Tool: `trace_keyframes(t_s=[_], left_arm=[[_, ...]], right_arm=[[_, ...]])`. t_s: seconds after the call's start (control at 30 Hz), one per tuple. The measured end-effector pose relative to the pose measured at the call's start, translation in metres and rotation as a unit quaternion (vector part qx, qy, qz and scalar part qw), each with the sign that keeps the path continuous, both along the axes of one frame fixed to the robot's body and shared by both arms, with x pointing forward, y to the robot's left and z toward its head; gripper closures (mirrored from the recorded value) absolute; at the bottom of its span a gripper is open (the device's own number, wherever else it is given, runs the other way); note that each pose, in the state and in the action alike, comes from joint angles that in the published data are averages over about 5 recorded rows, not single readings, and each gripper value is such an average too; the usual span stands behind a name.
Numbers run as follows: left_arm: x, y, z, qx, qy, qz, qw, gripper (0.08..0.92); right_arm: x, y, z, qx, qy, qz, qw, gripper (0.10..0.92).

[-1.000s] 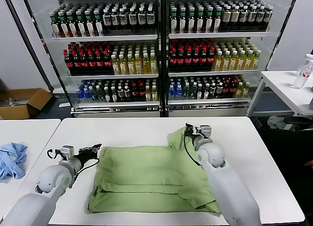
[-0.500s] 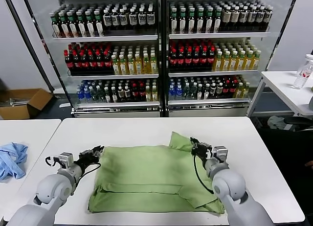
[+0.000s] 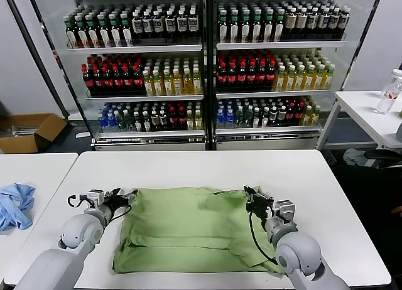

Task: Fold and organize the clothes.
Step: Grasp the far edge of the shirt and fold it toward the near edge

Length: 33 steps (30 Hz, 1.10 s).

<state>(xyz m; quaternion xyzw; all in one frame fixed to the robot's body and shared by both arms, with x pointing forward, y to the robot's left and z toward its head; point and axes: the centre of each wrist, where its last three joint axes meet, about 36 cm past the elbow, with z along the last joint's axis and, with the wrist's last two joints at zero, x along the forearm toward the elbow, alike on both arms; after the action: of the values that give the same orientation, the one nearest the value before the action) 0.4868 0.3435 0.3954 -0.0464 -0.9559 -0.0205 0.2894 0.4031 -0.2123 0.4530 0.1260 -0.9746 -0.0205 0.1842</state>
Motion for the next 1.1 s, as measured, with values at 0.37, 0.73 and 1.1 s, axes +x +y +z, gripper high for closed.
trace_keyframes(t_s=[0.37, 0.73, 1.1], left_arm=[[0.004, -0.007, -0.005, -0.003, 0.018, -0.003, 1.000, 0.573], [0.000, -0.011, -0.005, -0.010, 0.022, -0.014, 1.000, 0.877], [-0.038, -0.002, 0.024, -0.035, -0.006, -0.018, 0.999, 0.915]], right_arm=[[-0.004, 0.001, 0.000, -0.006, -0.002, 0.001, 1.000, 0.917], [-0.009, -0.004, 0.006, -0.009, -0.008, -0.001, 1.000, 0.917], [-0.037, -0.022, 0.026, -0.001, -0.017, -0.007, 1.000, 0.917]])
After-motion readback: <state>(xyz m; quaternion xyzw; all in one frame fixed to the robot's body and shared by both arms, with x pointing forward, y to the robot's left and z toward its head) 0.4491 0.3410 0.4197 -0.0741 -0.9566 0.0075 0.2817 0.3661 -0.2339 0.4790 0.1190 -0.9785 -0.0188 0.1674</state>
